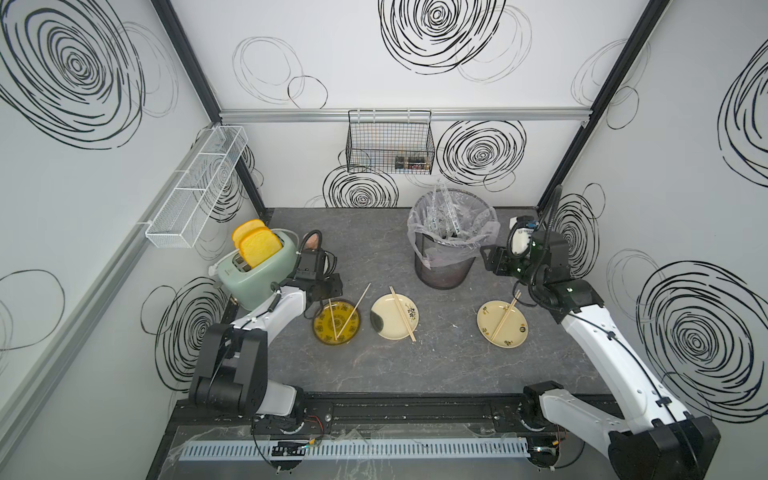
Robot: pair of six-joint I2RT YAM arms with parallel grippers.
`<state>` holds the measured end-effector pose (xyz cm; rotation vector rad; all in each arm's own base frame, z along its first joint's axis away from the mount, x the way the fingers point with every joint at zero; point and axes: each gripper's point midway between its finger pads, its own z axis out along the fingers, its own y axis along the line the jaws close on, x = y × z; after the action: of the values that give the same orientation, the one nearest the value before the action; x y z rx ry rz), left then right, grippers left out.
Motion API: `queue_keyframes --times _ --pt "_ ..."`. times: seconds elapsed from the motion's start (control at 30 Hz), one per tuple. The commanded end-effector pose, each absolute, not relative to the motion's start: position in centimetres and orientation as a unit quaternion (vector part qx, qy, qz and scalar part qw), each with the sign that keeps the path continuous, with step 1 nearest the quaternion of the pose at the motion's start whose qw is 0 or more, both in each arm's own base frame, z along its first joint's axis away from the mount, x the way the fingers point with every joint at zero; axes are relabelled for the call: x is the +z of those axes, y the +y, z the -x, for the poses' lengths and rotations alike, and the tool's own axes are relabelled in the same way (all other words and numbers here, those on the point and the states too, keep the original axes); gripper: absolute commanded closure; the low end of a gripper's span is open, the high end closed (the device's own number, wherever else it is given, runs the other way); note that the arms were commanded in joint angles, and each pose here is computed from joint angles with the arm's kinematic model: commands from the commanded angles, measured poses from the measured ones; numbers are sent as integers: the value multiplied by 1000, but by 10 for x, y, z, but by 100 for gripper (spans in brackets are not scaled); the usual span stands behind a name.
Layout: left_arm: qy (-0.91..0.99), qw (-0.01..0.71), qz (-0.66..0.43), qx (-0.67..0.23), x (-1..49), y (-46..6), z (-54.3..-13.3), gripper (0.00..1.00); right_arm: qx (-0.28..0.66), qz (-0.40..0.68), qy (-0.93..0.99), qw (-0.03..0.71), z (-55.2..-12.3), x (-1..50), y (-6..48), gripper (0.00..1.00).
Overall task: Remove the packaging of disposable chopsticks
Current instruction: Place the packet bag in the trash bin.
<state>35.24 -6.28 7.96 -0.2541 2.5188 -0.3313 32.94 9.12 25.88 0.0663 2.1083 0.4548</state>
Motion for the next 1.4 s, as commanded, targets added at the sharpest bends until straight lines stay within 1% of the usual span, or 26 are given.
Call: queue_keyframes --times 0.0,0.07,0.13,0.17,0.2,0.33,0.47,0.7,0.83,0.9,0.97,1.1,1.27,1.37 --pt "937 309 97 -131 89 -65 -348 37 181 -77 857 476 -321 251 70 31" --pt "939 299 96 -143 81 -70 -338 28 182 -82 869 453 -318 234 65 31" --pt "941 288 99 -149 73 -73 -327 22 185 -84 872 445 -314 223 64 32" --pt "943 282 99 -148 70 -74 -323 17 185 -85 872 446 -313 221 63 31" --pt "945 276 100 -144 66 -76 -318 8 185 -86 871 447 -312 219 62 31" --pt "949 268 91 -141 60 -89 -301 6 186 -84 872 445 -310 215 62 31" --pt "953 263 82 -125 54 -92 -298 6 193 -79 871 444 -309 211 65 31" --pt "961 248 71 -96 40 -91 -300 15 200 -75 871 442 -306 206 67 31" --pt "966 237 57 -86 33 -96 -299 17 200 -73 872 442 -307 205 67 31" --pt "968 232 53 -81 29 -97 -298 19 201 -72 871 442 -307 204 68 31" --pt "970 227 51 -68 25 -96 -298 24 202 -71 871 443 -307 204 68 31" --pt "973 224 36 -40 21 -92 -301 39 206 -68 871 441 -307 203 70 31" --pt "974 219 35 -36 16 -92 -301 58 209 -67 869 443 -307 203 71 30" --pt "975 217 35 -37 14 -92 -299 64 210 -65 869 443 -307 203 71 30"
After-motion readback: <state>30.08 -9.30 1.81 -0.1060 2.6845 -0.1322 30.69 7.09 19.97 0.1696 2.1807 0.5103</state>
